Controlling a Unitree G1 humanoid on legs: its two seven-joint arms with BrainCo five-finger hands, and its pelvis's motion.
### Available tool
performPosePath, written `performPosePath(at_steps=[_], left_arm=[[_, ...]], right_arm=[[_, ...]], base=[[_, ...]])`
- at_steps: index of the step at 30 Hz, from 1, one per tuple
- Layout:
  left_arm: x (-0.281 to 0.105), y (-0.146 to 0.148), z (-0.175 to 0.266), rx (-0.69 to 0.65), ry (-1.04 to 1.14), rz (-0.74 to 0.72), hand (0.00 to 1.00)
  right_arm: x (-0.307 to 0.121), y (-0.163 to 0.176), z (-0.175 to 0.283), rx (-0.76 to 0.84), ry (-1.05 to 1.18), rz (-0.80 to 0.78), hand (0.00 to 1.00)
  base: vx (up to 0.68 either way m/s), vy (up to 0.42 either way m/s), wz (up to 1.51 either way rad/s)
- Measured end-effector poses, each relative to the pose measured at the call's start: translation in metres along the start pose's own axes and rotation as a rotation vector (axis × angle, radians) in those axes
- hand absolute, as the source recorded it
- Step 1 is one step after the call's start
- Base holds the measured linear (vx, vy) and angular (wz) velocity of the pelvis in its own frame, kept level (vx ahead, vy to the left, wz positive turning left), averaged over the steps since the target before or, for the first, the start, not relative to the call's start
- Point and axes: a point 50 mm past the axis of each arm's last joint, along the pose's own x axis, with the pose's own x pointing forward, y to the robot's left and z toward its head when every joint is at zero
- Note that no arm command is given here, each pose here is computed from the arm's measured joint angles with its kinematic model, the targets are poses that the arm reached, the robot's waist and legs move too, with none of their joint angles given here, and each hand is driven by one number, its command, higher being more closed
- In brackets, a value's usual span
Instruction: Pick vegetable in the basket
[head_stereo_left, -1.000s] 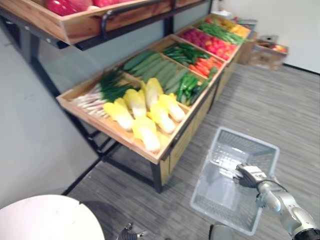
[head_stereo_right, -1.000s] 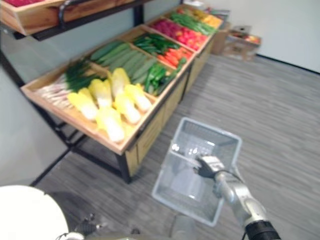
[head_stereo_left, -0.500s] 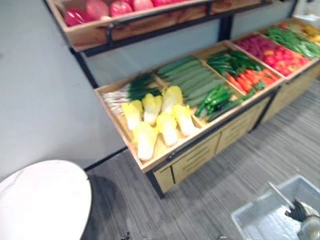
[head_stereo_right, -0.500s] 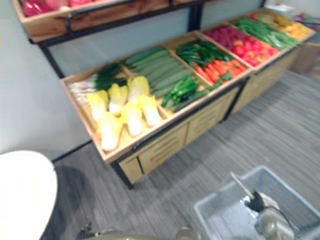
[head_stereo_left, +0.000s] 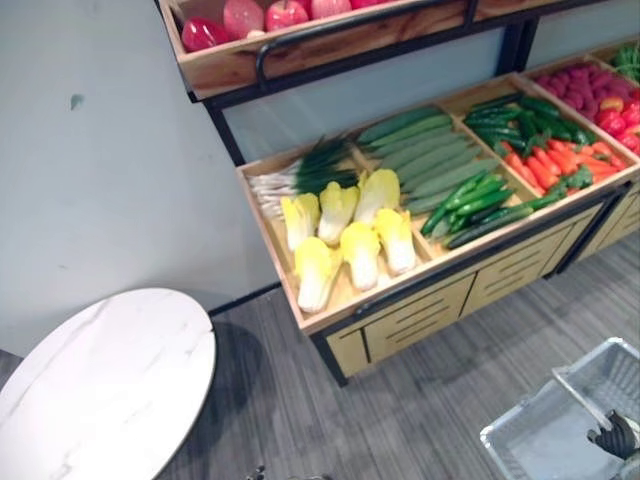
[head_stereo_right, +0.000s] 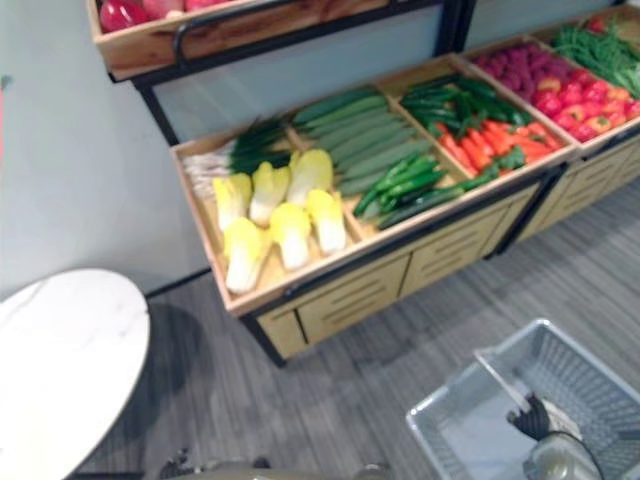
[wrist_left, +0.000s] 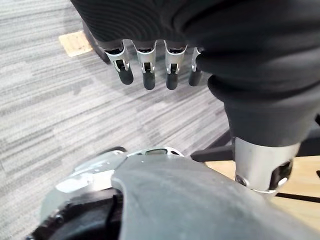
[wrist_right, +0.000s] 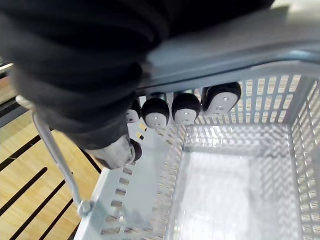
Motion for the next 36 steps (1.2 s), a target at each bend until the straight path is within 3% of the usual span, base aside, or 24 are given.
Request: performPosePath(at_steps=[4,11,16,23,29,36], left_arm=[[0.002,0.007,0.004,0.019,-0.010,0.015,0.00],[0.003,0.002,0.009,0.117,-0.034,-0.021,0.00],[0.005,0.015,0.013,0.169,-0.047,-0.003,0.00],[0.010,0.027,0.027,0.158,-0.077,0.040,0.00],[0.008,0.004,0.020,0.077,-0.052,0.006,0.00],[0.007,0.019,0.014,0.007,-0.025,0.100,0.00]], right_arm=[[0.000,0.020,0.015,0.016,-0.047,0.059,1.00],[0.006,0.019,0.020,0.026,-0.046,0.052,1.00],[0.004,0.039,0.030,0.031,-0.052,0.110,1.00],[0.006,0.045,0.031,0.052,-0.029,0.108,1.00],[0.003,0.043,0.002,0.149,0.118,0.090,1.00],[-0.005,0.050,-0.012,0.166,0.175,0.108,1.00]], base=[[0.16,0.140,-0.16],[0.07,0.136,-0.20],[0.17,0.041,0.00],[0.16,-0.210,0.22],[0.08,-0.208,0.25],[0.04,0.012,0.08]])
